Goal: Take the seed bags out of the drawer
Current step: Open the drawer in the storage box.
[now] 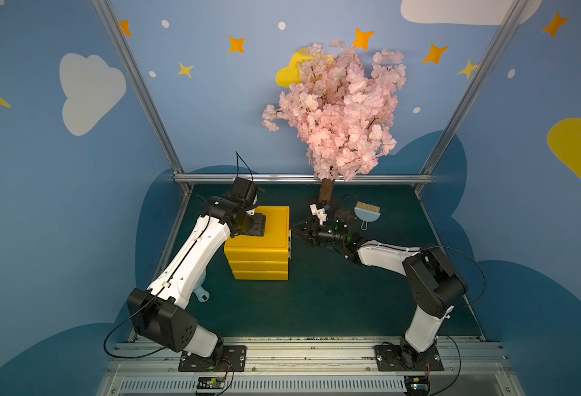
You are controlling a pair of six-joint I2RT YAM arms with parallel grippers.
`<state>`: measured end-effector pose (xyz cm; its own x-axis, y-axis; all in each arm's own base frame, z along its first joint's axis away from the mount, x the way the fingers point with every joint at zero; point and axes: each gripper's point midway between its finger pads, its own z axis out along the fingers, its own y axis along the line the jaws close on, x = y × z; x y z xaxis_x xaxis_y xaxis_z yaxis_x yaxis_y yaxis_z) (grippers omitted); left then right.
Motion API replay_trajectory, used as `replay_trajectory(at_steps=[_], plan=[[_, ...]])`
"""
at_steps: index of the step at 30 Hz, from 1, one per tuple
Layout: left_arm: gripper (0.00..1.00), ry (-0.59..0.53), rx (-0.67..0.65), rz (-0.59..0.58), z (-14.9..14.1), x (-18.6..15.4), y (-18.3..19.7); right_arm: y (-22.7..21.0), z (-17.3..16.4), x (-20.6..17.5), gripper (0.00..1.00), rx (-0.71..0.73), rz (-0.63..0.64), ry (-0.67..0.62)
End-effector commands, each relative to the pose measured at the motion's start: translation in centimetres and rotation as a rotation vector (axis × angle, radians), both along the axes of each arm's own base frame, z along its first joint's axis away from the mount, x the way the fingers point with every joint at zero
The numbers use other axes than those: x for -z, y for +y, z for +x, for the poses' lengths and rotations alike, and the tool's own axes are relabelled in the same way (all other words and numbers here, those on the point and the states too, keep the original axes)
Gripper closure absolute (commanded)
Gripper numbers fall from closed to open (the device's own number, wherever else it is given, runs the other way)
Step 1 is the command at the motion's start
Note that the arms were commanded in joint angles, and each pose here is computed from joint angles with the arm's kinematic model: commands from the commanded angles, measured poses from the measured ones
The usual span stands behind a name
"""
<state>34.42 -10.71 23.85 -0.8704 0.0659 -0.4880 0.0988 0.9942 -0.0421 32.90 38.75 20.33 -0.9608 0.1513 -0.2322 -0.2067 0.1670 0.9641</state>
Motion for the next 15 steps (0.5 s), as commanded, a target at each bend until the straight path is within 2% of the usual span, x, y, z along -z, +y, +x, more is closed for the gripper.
replay_trajectory(at_steps=[1,15], plan=[[0.30,0.072,0.000,0.003,-1.14,1.63,0.28,0.86,0.32,-1.53,0.44,-0.015,0.061,-0.039],[0.30,0.085,0.001,-0.006,-1.37,2.16,0.12,1.30,0.34,-0.91,0.53,-0.017,0.157,0.019]])
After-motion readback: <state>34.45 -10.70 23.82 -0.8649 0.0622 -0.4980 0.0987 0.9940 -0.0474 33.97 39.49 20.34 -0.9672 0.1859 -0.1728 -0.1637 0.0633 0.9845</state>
